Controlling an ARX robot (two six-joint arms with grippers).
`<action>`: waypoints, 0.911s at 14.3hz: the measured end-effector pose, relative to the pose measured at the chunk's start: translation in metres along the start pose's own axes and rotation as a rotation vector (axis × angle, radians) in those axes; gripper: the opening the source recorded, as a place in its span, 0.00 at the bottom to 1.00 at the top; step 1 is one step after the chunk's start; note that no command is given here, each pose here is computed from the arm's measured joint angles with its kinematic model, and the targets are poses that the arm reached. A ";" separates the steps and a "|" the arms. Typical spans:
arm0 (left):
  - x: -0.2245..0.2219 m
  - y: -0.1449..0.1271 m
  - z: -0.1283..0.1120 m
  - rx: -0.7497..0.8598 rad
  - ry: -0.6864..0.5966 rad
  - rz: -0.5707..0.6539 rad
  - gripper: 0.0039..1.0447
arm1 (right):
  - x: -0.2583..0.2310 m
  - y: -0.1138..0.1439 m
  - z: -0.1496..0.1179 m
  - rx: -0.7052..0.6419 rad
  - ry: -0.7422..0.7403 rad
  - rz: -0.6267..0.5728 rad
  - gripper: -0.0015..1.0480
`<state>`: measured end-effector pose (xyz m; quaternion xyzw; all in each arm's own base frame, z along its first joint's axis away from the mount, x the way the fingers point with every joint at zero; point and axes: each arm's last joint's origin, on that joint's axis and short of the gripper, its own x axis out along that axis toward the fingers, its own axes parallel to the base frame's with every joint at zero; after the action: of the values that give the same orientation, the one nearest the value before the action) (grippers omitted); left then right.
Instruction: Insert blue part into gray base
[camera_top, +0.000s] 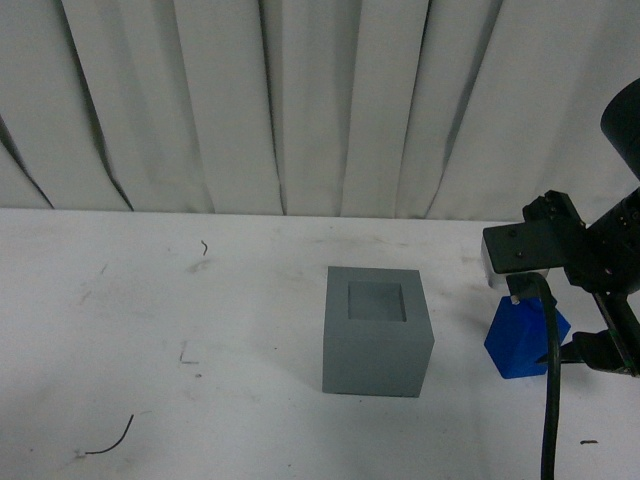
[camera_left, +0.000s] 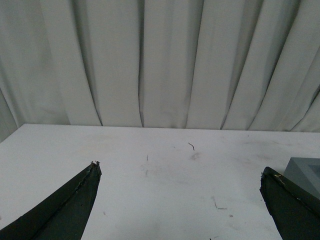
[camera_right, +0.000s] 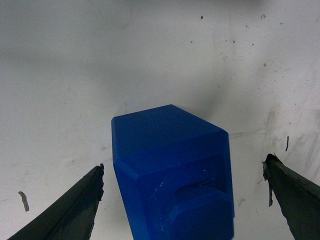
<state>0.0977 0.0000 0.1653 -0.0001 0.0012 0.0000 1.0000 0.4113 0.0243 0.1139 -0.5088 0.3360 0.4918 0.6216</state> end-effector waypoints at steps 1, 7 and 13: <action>0.000 0.000 0.000 0.000 0.000 0.000 0.94 | 0.003 0.000 0.001 -0.003 0.002 0.004 0.94; 0.000 0.000 0.000 0.000 0.000 0.000 0.94 | 0.005 0.004 0.001 -0.005 -0.013 0.006 0.47; 0.000 0.000 0.000 0.000 0.000 0.000 0.94 | -0.038 0.008 0.017 0.034 -0.069 0.038 0.45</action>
<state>0.0977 0.0000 0.1653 -0.0001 0.0012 0.0000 1.0000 0.3913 0.0302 0.1504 -0.4743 0.3324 0.5151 0.6319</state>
